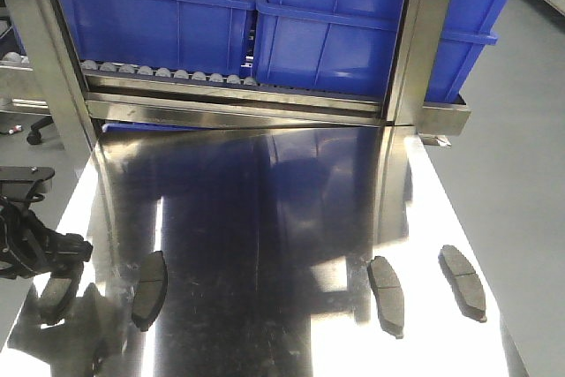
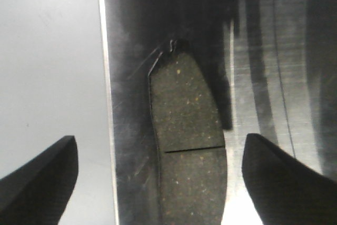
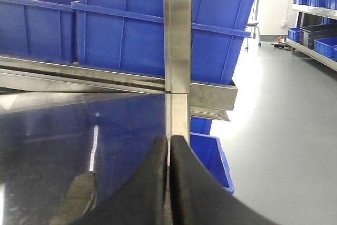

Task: Move and align brake pads A on conveyor
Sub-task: 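Grasp the outer brake pad with the left gripper and lift it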

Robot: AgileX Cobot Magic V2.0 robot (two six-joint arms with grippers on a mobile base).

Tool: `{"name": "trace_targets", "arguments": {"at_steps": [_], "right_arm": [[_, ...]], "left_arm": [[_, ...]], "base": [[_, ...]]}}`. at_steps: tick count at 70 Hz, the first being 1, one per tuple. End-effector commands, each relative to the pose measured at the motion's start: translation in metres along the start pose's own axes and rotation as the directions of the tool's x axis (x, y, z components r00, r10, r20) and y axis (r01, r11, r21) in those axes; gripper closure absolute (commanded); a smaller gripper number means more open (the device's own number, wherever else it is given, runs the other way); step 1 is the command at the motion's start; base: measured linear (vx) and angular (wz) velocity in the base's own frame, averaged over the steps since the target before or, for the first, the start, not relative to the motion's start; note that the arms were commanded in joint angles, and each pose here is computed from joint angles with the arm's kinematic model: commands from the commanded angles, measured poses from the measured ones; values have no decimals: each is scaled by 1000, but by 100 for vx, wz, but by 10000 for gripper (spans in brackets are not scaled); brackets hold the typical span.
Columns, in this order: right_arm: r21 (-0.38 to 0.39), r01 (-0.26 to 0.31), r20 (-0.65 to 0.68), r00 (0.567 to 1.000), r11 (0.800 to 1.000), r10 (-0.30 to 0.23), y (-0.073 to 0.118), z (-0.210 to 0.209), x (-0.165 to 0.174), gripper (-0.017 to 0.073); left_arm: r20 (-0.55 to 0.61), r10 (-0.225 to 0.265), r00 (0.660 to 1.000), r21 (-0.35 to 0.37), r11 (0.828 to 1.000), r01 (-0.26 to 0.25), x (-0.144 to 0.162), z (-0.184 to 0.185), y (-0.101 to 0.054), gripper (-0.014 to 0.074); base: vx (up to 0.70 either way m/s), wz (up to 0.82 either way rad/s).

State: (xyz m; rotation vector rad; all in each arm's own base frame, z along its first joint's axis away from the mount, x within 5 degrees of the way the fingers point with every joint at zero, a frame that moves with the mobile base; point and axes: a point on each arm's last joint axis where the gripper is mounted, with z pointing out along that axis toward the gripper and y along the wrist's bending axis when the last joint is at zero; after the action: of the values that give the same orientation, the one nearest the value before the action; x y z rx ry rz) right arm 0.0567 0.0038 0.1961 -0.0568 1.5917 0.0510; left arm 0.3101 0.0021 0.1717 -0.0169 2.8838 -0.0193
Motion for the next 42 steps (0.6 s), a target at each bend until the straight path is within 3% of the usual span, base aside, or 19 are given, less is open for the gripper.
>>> {"name": "trace_targets", "arguments": {"at_steps": [1, 23, 42], "right_arm": [[4, 13, 76, 997, 1000, -13, 0, -1, -5, 563], [4, 13, 76, 997, 1000, -13, 0, -1, -5, 563], [4, 13, 76, 997, 1000, -13, 0, -1, -5, 563]], "left_arm": [[87, -4, 996, 10, 1000, 3, -12, -15, -3, 4], [58, -18, 998, 21, 1000, 17, -10, -7, -4, 41], [59, -18, 998, 20, 1000, 17, -10, -7, -4, 160]], "base": [[0, 0], [0, 0], [0, 0]]}}
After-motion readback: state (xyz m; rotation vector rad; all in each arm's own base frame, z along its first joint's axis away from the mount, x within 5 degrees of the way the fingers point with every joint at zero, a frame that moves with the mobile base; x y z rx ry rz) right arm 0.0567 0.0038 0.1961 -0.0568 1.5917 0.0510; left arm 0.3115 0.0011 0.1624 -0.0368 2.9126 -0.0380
